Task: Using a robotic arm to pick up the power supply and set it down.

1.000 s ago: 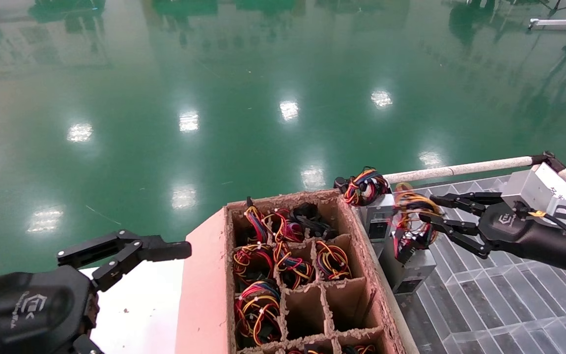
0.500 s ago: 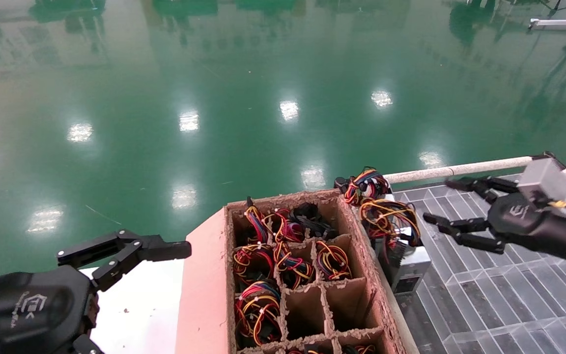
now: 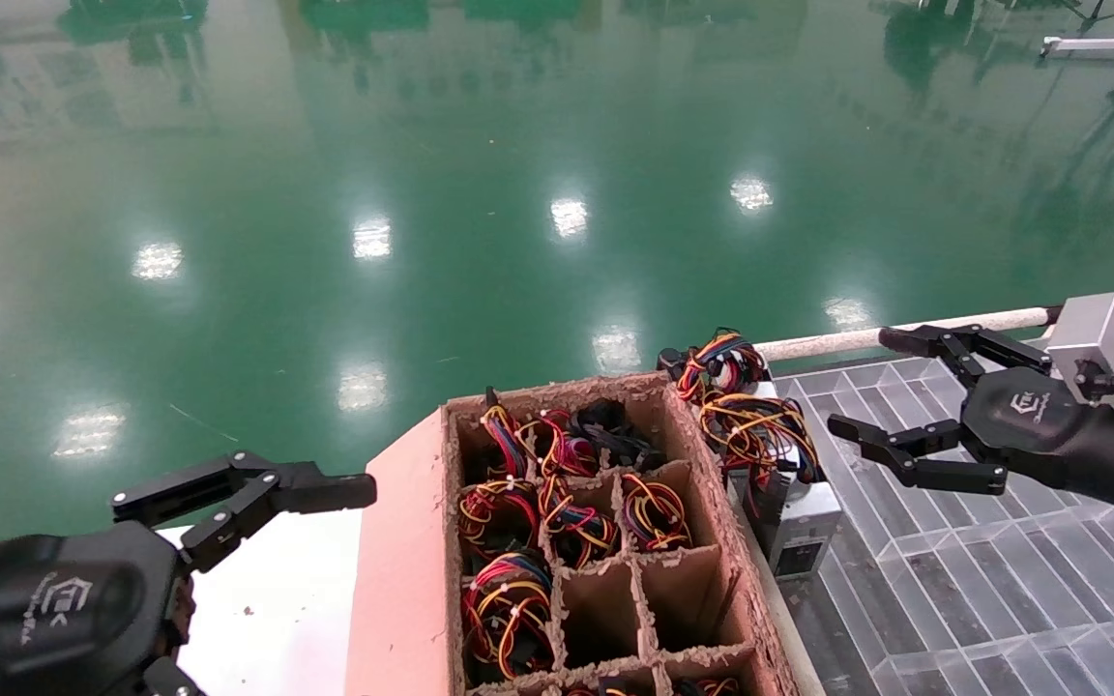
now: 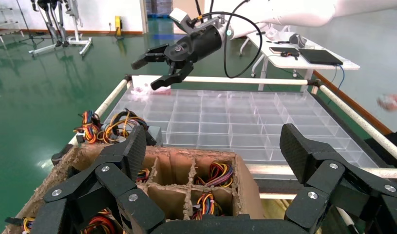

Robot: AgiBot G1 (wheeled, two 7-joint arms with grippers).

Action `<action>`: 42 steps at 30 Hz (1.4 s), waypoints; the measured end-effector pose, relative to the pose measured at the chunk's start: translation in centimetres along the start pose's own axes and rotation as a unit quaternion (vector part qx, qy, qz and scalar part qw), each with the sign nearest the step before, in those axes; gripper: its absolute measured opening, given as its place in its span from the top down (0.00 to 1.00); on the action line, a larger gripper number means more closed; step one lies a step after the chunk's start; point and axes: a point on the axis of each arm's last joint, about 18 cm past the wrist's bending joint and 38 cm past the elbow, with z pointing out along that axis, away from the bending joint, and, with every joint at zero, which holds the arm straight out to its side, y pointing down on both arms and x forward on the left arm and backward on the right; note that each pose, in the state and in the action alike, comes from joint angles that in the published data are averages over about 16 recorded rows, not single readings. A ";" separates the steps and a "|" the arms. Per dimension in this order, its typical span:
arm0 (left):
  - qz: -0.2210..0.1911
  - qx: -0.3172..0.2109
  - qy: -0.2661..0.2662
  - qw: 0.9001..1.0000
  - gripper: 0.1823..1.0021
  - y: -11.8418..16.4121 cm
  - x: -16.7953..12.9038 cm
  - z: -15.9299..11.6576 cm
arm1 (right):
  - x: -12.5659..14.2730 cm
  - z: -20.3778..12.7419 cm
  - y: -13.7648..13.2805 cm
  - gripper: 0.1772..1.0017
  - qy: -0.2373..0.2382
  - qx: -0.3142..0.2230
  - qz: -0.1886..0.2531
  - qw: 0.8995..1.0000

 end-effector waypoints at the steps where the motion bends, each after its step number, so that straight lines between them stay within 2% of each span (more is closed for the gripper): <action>1: 0.000 0.000 0.000 1.000 0.00 0.0 0.0 0.0 | -0.1 0.0 -0.2 0.08 -0.002 0.003 0.000 1.000; 12: 0.000 0.000 0.000 1.000 0.00 0.0 0.0 0.0 | -1.9 0.5 -2.3 0.01 -0.036 0.034 0.000 0.999; 24: 0.000 0.000 0.000 1.000 0.00 0.0 0.0 0.0 | -5.2 0.9 -4.8 0.00 -0.091 0.067 0.009 0.994; 33: 0.000 0.000 0.000 1.000 0.00 0.0 0.0 0.0 | -8.5 1.1 -6.7 0.00 -0.144 0.089 0.021 0.985; 42: 0.000 0.000 0.000 1.000 0.00 0.0 0.0 0.0 | -12.5 1.0 -8.6 0.00 -0.205 0.107 0.039 0.972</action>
